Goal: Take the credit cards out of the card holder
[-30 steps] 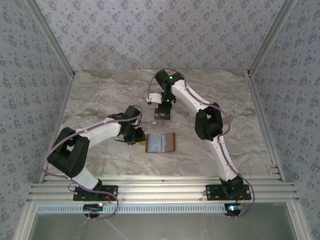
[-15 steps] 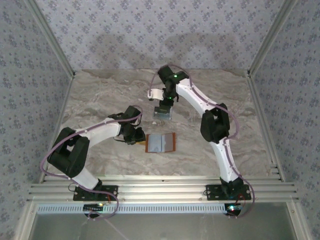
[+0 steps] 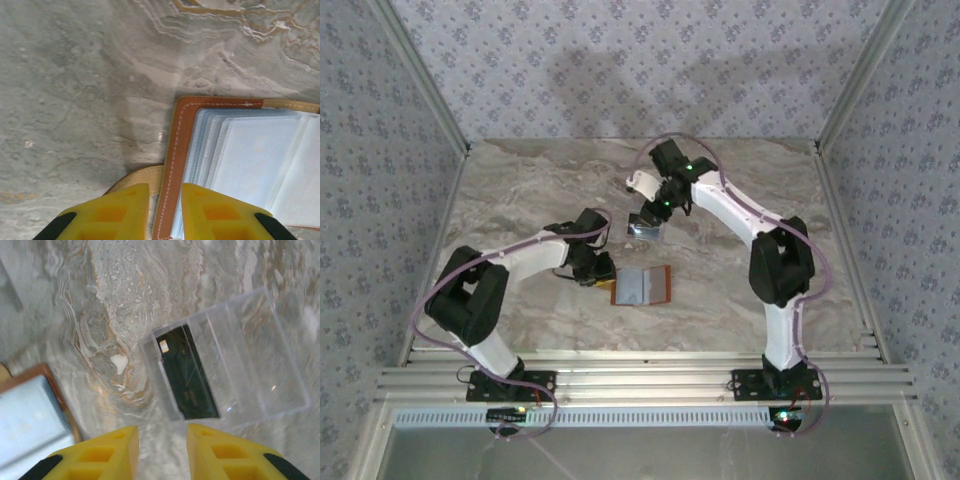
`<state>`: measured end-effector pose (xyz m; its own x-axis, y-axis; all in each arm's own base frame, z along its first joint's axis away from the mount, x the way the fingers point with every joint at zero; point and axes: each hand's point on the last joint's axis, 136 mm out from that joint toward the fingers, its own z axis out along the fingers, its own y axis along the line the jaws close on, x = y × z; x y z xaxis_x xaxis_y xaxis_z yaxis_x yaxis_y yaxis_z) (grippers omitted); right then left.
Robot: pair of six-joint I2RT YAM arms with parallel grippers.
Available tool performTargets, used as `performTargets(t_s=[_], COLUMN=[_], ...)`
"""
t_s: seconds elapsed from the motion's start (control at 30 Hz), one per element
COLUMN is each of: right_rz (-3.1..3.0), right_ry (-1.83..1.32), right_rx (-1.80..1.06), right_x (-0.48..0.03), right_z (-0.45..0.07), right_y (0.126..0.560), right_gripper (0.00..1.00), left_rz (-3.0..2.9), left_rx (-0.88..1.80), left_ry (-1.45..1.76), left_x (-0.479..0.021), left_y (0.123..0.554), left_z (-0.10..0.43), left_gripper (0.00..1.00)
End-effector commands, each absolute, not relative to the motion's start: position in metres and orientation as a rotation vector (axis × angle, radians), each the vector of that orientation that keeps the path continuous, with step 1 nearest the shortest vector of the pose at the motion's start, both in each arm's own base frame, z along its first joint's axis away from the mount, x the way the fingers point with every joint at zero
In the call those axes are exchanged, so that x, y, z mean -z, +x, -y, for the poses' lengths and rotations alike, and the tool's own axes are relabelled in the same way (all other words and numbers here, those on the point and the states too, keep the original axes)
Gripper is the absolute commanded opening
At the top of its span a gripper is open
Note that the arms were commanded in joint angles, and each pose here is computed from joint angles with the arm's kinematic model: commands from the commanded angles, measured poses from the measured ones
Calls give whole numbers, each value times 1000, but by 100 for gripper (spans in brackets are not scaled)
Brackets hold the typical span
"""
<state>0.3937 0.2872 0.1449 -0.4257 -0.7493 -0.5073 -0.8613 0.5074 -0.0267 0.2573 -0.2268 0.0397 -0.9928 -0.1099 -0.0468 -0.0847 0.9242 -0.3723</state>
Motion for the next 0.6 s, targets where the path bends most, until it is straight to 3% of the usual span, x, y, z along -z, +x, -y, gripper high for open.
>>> performTargets(t_s=[0.0,0.2,0.57], right_rz=[-2365,-2519,-2754], right_ry=[-902,-558,-270], right_rx=[-481,-632,-930], right_x=[-175,-167,-116], right_z=[-286,-273,-288], right_y=[390,357,281], right_gripper=[30,26,24], left_rz=[-3019,-3032,-3049], left_rx=[607,597,595], left_ry=[-87,-58,-30], left_x=[-46,-41,-37], left_y=[258,256,251], left_z=[239,245,250], left_gripper=[24,25,24])
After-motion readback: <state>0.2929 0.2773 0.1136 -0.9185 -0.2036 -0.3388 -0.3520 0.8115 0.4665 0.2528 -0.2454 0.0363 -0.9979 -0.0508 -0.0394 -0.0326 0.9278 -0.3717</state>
